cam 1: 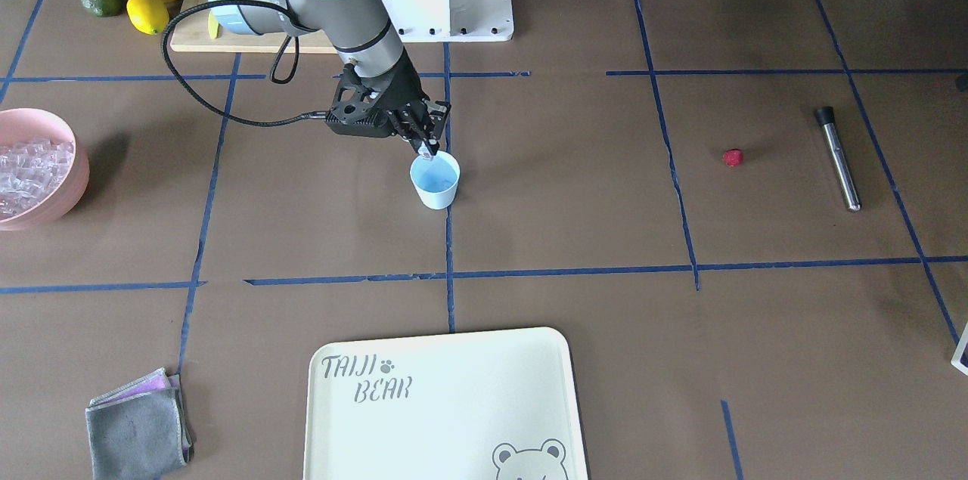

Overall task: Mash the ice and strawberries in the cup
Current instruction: 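Carry the ice cube with the right gripper over the blue cup, then drop the ice cube into the cup and move right gripper to bowl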

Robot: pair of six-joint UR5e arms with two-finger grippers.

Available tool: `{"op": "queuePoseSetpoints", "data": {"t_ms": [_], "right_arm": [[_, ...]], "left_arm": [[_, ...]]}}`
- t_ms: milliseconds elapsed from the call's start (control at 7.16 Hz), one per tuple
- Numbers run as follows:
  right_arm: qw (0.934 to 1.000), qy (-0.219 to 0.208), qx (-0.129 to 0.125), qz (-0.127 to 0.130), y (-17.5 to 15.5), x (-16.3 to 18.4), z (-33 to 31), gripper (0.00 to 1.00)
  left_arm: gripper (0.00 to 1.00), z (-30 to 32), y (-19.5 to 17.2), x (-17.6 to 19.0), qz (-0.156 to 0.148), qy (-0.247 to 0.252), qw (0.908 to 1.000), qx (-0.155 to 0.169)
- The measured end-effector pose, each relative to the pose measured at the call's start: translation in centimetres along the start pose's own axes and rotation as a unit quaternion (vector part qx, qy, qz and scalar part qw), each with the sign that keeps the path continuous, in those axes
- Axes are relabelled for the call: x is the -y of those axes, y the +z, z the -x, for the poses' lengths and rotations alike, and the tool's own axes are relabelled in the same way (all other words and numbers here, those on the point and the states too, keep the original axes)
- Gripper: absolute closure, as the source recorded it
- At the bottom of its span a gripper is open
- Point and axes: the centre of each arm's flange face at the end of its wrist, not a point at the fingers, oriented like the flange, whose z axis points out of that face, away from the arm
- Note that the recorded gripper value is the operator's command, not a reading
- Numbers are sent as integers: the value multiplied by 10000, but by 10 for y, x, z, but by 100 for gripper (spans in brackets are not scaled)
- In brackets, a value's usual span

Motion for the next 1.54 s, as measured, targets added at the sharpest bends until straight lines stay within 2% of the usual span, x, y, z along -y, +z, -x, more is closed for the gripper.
{"op": "queuePoseSetpoints", "data": {"t_ms": [140, 280, 978, 1258, 1537], "right_arm": [[10000, 4, -3, -20, 2, 0, 4, 75], [10000, 6, -8, -29, 4, 0, 5, 1], [9998, 92, -81, -143, 2, 14, -8, 0], [9996, -98, -245, -41, -40, 71, -79, 0], [9965, -606, -571, 114, -98, 135, -199, 0]], "left_arm": [[0, 0, 0, 0, -3, 2, 10000, 0], [0, 0, -1, 0, -6, 1, 10000, 1], [0, -2, -1, 0, -15, 17, 10000, 3], [0, -1, -1, -1, -11, 10, 10000, 2], [0, 0, 0, -1, -2, 0, 10000, 0]]}}
